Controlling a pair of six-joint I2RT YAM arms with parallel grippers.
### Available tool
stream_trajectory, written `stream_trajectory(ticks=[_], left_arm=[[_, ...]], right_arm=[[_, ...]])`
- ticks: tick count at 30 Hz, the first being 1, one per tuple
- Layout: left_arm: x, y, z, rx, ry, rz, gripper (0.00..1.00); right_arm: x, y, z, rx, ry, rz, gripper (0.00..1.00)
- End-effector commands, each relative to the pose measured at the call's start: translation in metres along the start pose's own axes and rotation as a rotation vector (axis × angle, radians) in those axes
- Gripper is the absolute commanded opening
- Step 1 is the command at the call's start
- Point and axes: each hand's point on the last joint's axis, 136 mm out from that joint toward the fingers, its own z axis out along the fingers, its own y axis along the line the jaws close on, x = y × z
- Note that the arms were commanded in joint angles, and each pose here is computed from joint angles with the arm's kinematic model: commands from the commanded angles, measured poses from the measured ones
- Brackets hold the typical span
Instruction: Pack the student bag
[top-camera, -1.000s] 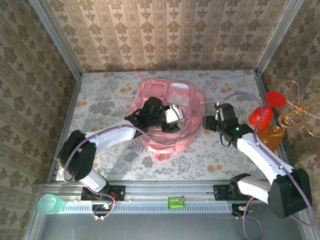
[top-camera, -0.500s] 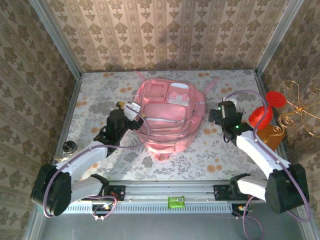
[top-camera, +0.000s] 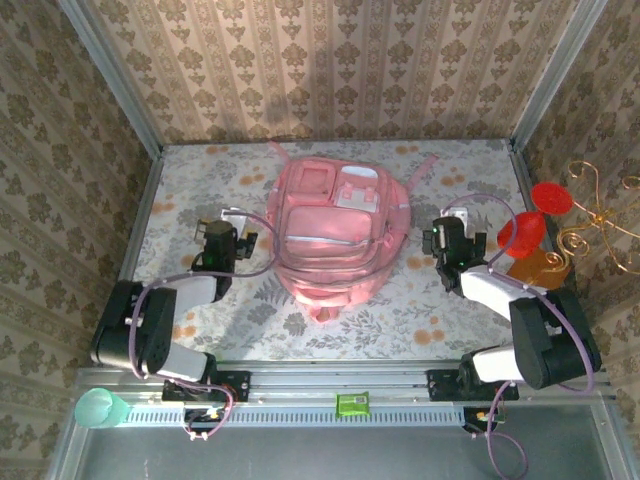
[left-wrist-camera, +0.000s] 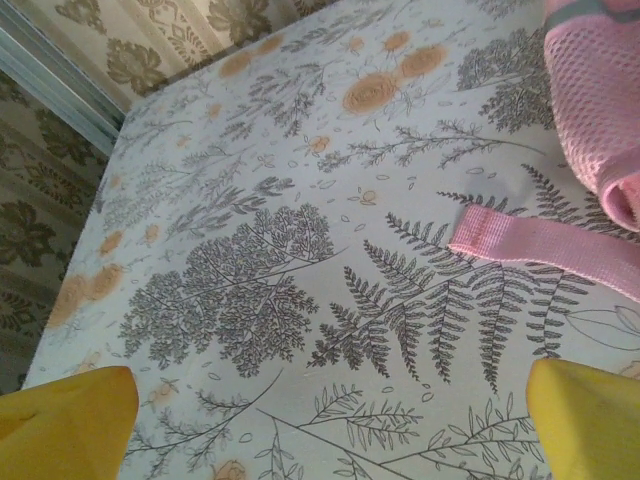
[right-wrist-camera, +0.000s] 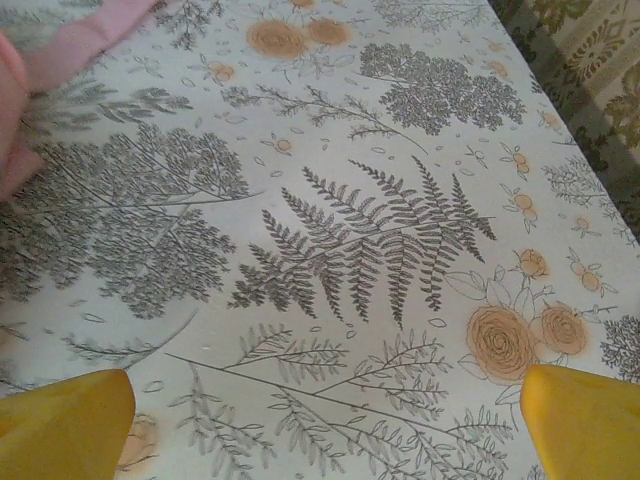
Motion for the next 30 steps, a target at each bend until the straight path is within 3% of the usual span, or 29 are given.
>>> stream_trajectory(ticks=[1, 5, 11, 17, 30], left_arm=[[-0.018, 0.004, 0.006, -0.004, -0.096, -0.007, 1.0], [-0.012, 0.019, 0.009, -0.015, -0.079, -0.084, 1.0], [0.015, 0.053, 0.009, -0.025, -0.156, -0.319, 1.0], [0.013, 0.04, 0.017, 0.071, -0.118, -0.295, 1.0], [0.014, 0.042, 0.018, 0.069, -0.118, -0.299, 1.0]], right_arm=[[-0.037, -0.005, 0.001, -0.005, -0.157, 0.053, 1.0], [-0.047, -0.008, 0.003, -0.055, -0.234, 0.107, 1.0], [-0.047, -0.004, 0.016, -0.169, -0.228, 0.198, 1.0], [-0.041, 0.011, 0.023, -0.23, -0.244, 0.174, 1.0], [-0.034, 0.025, 0.021, -0.282, -0.274, 0.129, 1.0]])
